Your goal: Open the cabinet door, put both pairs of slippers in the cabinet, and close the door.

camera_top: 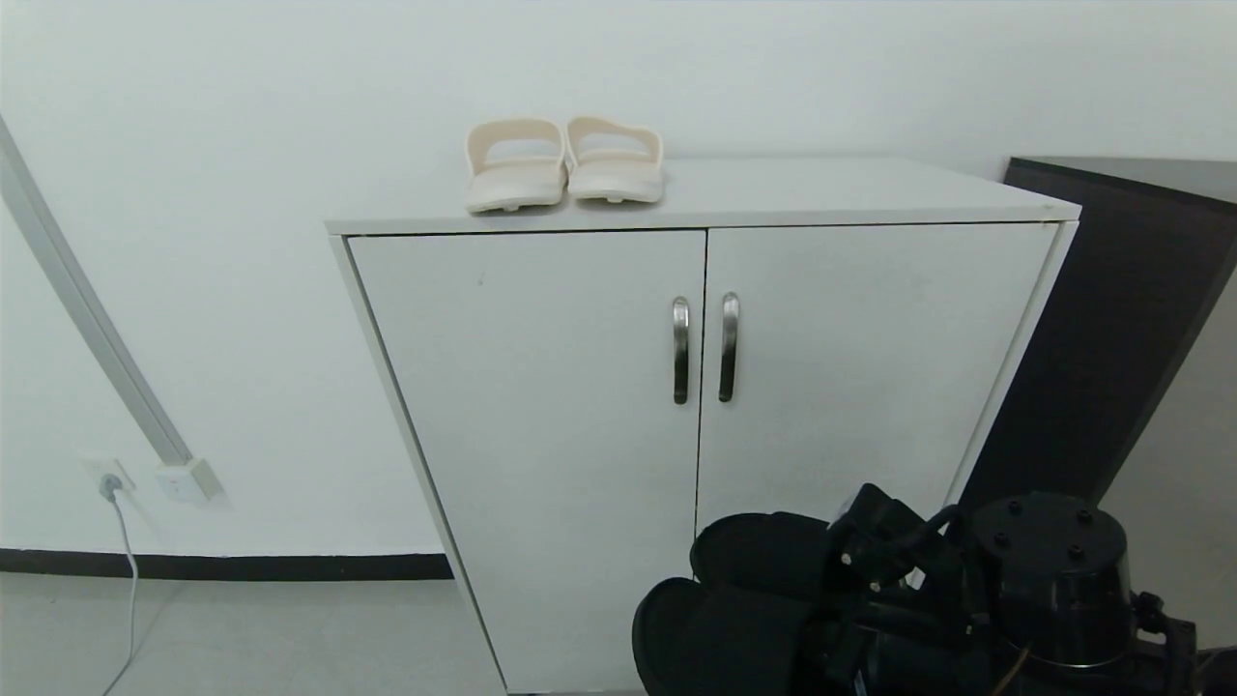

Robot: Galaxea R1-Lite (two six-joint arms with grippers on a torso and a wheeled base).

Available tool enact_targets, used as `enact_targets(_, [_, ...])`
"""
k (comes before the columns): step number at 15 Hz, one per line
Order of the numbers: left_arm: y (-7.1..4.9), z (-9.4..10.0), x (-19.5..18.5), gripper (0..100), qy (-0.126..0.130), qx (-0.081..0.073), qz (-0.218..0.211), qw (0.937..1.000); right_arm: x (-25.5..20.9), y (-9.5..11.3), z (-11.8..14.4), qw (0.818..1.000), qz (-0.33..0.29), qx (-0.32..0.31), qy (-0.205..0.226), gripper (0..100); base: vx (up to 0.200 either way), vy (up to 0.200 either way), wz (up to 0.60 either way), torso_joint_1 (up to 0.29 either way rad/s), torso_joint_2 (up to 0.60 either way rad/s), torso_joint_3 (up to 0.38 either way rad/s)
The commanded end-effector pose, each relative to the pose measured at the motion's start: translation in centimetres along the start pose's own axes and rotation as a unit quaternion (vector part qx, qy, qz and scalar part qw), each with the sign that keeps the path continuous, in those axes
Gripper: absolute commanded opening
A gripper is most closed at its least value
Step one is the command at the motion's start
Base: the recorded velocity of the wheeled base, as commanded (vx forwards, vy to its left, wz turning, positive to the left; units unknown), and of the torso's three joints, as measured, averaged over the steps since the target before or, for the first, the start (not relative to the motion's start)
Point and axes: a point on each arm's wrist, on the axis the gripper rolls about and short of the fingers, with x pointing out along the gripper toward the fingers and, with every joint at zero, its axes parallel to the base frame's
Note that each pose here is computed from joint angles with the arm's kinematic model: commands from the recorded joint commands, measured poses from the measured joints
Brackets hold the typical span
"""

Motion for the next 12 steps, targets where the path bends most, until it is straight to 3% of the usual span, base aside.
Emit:
enact_targets(1, [-0.2, 5.3, -0.4, 100, -0.035, -0.034, -0.025, 0.9985, -0.1, 0.1, -0.1, 1.000, 0.001, -0.003, 0.000, 0, 0.000, 0.000, 0.00, -0.002, 0.11, 0.056])
enact_targets(3, [-0.7, 5.8, 1.3, 100, 0.029, -0.027, -0.105, 0.9937, 0.0, 0.0, -0.3, 1.000, 0.002, -0.003, 0.004, 0, 0.000, 0.000, 0.00, 0.000, 0.00, 0.000])
enact_targets(4, [-1.0, 6.1, 3.0, 100, 0.083, -0.039, -0.149, 0.9846, 0.0, 0.0, -0.2, 1.000, 0.001, -0.003, 0.003, 0, 0.000, 0.000, 0.00, 0.000, 0.00, 0.000])
enact_targets(5, [-1.2, 6.7, 4.4, 100, 0.108, -0.053, -0.162, 0.9794, -0.1, 0.1, -0.3, 1.000, 0.001, -0.006, 0.005, 0, 0.000, 0.000, 0.00, 0.000, 0.00, 0.000])
enact_targets(8, [-1.7, 7.5, 7.2, 100, 0.139, -0.060, -0.229, 0.9615, -0.1, 0.1, -0.5, 1.000, 0.003, -0.022, 0.007, 0, 0.000, 0.000, 0.00, -0.014, 0.10, 0.097])
enact_targets(10, [-2.0, 8.0, 8.5, 100, 0.151, -0.051, -0.246, 0.9560, -0.1, 0.2, -0.4, 1.000, 0.007, -0.023, 0.005, 0, 0.000, 0.000, 0.00, 0.000, 0.00, 0.000])
enact_targets(12, [-2.7, 8.5, 9.7, 100, 0.169, -0.047, -0.282, 0.9432, -0.1, 0.2, -0.3, 1.000, 0.007, -0.021, -0.002, 0, 0.000, 0.000, 0.00, 0.000, 0.00, 0.000])
